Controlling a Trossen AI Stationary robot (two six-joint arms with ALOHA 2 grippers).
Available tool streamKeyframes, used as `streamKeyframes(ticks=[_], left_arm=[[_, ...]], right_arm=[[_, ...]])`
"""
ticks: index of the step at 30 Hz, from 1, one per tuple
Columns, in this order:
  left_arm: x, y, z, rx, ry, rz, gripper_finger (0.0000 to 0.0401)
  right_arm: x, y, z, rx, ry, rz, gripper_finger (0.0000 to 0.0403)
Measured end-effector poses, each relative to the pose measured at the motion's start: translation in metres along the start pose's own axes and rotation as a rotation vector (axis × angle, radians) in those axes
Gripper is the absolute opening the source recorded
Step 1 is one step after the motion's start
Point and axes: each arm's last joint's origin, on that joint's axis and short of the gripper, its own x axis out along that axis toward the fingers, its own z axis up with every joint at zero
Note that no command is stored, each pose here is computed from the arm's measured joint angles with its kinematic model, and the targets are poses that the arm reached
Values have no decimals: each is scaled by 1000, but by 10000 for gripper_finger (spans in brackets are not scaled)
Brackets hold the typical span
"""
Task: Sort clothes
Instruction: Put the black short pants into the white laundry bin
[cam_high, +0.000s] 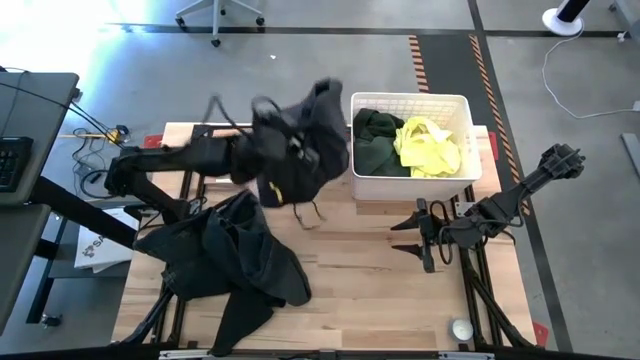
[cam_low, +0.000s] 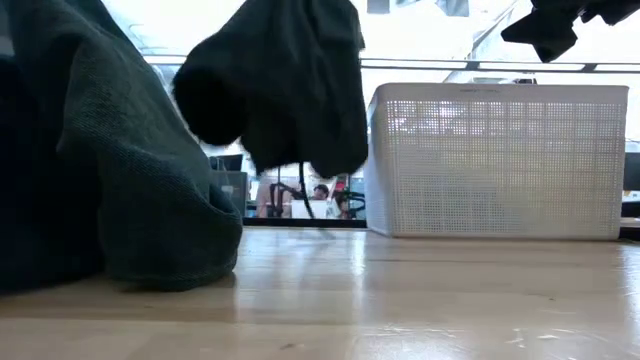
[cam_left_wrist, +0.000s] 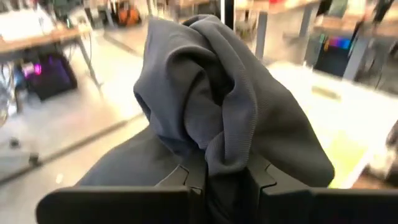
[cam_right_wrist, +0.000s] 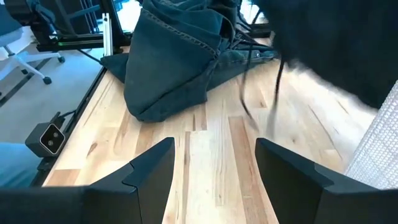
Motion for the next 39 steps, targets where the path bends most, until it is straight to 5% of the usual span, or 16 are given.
streamKeyframes(ticks=[9,19,30,39], left_arm=[[4,20,76,-112,-436,-212,33],[92,17,81,-309,-918,-452,33],[227,-20,38,-327,-826,-555,34],[285,-43,-18,-305,-472,-468,47]], right_arm=[[0,-1,0,-4,-11,-36,220],[0,-1,0,-19,-13,-41,220],[0,-1,0,-18,-12,-41,220],[0,-1,0,-19,-11,-39,220]])
